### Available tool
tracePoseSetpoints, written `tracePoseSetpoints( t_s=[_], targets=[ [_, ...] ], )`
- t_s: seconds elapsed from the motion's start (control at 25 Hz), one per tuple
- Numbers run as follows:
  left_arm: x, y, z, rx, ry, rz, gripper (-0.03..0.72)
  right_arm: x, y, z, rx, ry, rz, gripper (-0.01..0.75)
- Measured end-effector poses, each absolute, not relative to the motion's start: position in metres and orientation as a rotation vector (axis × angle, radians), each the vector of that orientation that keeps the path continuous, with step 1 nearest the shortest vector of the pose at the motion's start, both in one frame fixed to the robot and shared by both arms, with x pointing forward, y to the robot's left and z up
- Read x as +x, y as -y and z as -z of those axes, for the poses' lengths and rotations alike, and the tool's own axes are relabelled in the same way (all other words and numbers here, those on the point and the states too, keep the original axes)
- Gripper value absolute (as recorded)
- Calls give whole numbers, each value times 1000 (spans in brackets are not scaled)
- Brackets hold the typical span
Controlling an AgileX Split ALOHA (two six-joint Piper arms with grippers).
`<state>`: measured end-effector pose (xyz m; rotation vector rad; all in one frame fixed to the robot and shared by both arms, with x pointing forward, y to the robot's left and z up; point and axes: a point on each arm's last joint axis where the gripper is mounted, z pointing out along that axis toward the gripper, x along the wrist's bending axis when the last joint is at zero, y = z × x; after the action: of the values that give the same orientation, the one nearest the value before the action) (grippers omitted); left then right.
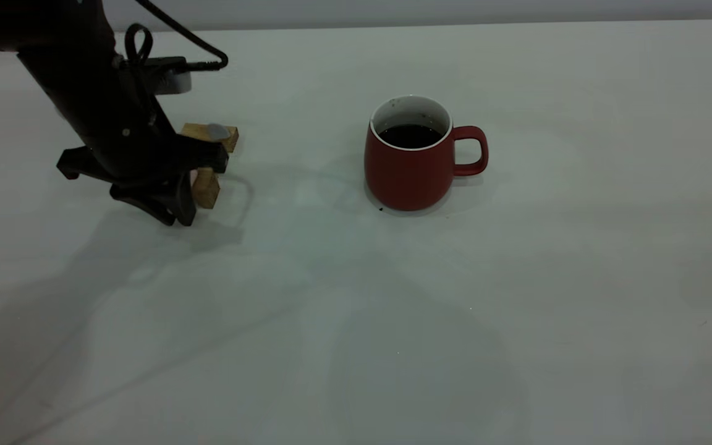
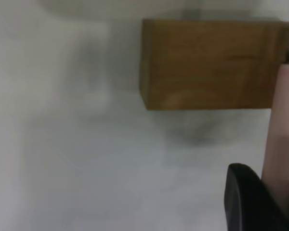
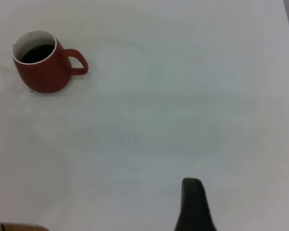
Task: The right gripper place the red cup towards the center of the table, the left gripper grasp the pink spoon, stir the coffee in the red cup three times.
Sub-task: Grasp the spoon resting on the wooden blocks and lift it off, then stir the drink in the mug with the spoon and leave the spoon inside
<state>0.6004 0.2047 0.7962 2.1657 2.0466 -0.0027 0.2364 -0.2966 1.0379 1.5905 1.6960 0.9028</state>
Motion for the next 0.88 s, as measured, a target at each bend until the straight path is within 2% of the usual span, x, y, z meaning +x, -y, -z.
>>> tracePoseSetpoints(
  t_s=[0.28,0.44,0.68,0.76,0.88],
  targets=[
    [626,-179,-884,1722,-2279,306,148,236,297,-1038,1591,-1696,-903,586],
    [628,-159,-922,1303,-2464,677,148,236,297,-1038,1591,-1696,-903,585],
    [634,-128,-956,357,-2539,1413,148,236,297,-1038,1591,-1696,-903,585],
    [638,-120,-963,92,-2484,1636,147,236,297,-1038,1591,-1696,-903,585],
    [643,-108,-954,-116,-2423,1814,147,236,297,-1038,1591,-1696,-903,585]
  ],
)
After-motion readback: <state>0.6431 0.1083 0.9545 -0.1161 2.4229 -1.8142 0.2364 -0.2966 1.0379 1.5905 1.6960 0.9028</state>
